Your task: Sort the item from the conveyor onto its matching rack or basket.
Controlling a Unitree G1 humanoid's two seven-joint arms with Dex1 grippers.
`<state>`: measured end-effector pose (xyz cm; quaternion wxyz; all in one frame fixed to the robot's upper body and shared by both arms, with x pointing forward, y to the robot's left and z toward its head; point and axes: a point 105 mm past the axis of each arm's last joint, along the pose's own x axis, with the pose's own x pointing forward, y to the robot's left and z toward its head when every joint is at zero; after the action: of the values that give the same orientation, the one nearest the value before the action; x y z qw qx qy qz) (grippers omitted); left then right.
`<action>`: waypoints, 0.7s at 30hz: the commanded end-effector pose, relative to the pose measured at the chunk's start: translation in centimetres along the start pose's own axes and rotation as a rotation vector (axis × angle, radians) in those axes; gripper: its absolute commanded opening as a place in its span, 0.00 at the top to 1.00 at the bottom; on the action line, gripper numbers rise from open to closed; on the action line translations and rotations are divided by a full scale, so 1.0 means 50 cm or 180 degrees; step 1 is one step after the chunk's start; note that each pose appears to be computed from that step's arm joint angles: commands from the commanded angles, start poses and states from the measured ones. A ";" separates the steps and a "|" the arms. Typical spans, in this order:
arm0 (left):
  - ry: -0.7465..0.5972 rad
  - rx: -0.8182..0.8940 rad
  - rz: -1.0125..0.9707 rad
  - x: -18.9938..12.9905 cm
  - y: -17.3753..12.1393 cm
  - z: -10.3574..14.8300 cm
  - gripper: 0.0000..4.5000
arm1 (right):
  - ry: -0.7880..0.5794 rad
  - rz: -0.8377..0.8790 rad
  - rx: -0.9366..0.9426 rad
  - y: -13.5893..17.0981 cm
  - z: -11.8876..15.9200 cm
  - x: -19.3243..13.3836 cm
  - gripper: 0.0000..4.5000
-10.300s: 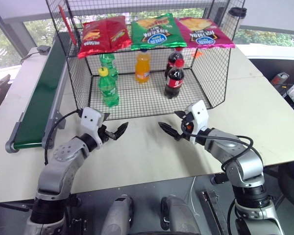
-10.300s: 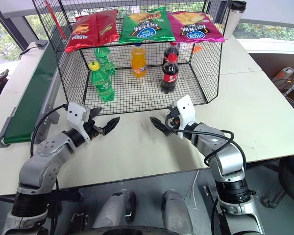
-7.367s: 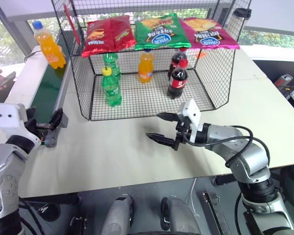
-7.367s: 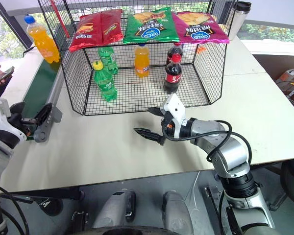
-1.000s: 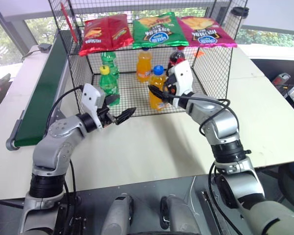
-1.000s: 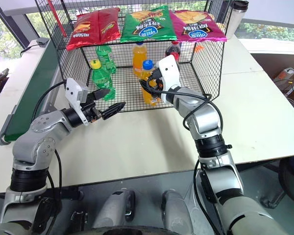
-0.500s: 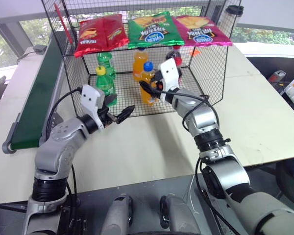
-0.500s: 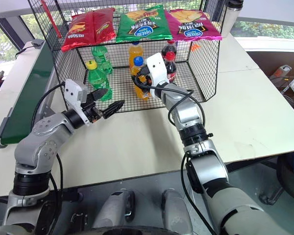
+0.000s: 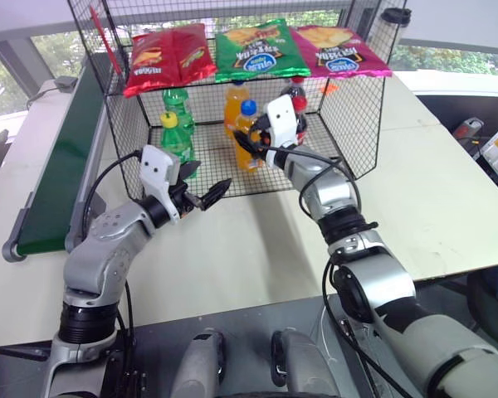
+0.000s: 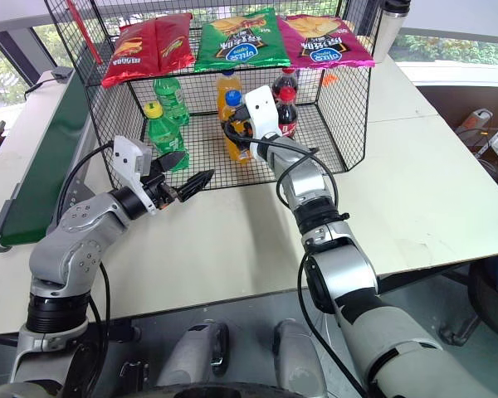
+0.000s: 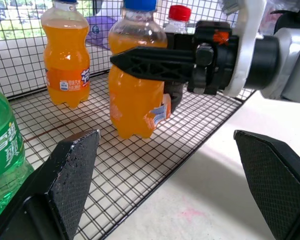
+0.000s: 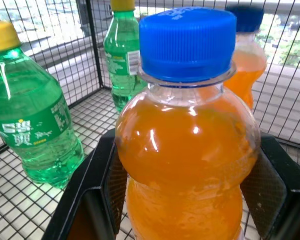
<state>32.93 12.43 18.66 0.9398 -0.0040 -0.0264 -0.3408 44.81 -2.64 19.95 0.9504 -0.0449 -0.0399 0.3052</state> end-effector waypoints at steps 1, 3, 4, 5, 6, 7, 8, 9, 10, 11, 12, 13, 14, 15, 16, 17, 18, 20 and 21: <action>-0.0151 0.0092 -0.0051 -0.003 -0.012 0.027 0.01 | -0.0381 0.0064 -0.0072 0.008 0.078 0.010 0.44; -0.0149 0.0093 -0.0047 -0.003 -0.012 0.026 0.00 | -0.0372 0.0073 -0.0056 0.008 0.076 0.011 0.13; -0.0148 0.0094 -0.0045 -0.003 -0.012 0.026 0.00 | -0.0370 0.0076 -0.0056 0.009 0.075 0.011 0.02; -0.0148 0.0092 -0.0043 -0.003 -0.012 0.025 0.00 | -0.0370 0.0074 -0.0059 0.009 0.075 0.011 0.01; -0.0147 0.0091 -0.0042 -0.003 -0.012 0.025 0.00 | -0.0369 0.0071 -0.0071 0.008 0.074 0.010 0.01; -0.0146 0.0090 -0.0042 -0.003 -0.012 0.025 0.00 | -0.0369 0.0069 -0.0085 0.008 0.074 0.010 0.01; -0.0145 0.0088 -0.0042 -0.002 -0.012 0.024 0.00 | -0.0372 0.0071 -0.0095 0.009 0.075 0.009 0.01; -0.0144 0.0087 -0.0041 -0.002 -0.011 0.024 0.00 | -0.0377 0.0078 -0.0106 0.009 0.076 0.007 0.01; -0.0142 0.0086 -0.0042 -0.002 -0.011 0.024 0.00 | -0.0382 0.0086 -0.0117 0.009 0.078 0.006 0.01; -0.0141 0.0086 -0.0042 -0.002 -0.011 0.023 0.00 | -0.0387 0.0095 -0.0131 0.010 0.079 0.005 0.01; -0.0139 0.0085 -0.0042 -0.002 -0.011 0.023 0.00 | -0.0388 0.0103 -0.0160 0.010 0.081 0.002 0.01; -0.0138 0.0085 -0.0042 -0.002 -0.011 0.023 0.00 | -0.0389 0.0107 -0.0181 0.010 0.082 0.001 0.01; -0.0136 0.0083 -0.0042 -0.002 -0.010 0.022 0.00 | -0.0391 0.0114 -0.0195 0.009 0.083 -0.002 0.01; -0.0134 0.0082 -0.0042 -0.002 -0.010 0.021 0.00 | -0.0396 0.0124 -0.0209 0.010 0.085 -0.005 0.01; -0.0131 0.0079 -0.0043 -0.002 -0.010 0.020 0.00 | -0.0409 0.0132 -0.0231 0.009 0.089 -0.009 0.01; -0.0126 0.0076 -0.0046 -0.002 -0.011 0.018 0.00 | -0.0420 0.0141 -0.0242 0.009 0.092 -0.014 0.01; -0.0124 0.0073 -0.0047 -0.001 -0.011 0.017 0.00 | -0.0430 0.0145 -0.0261 0.008 0.096 -0.019 0.01; -0.0121 0.0068 -0.0049 -0.001 -0.011 0.016 0.00 | -0.0436 0.0141 -0.0296 0.005 0.100 -0.031 0.01; -0.0120 0.0067 -0.0048 -0.001 -0.011 0.015 0.00 | -0.0432 0.0133 -0.0329 0.003 0.101 -0.038 0.01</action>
<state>32.91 12.45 18.37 0.9408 -0.0057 -0.0227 -0.3382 43.29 -3.31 22.83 0.9406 -0.0641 -0.0870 0.3219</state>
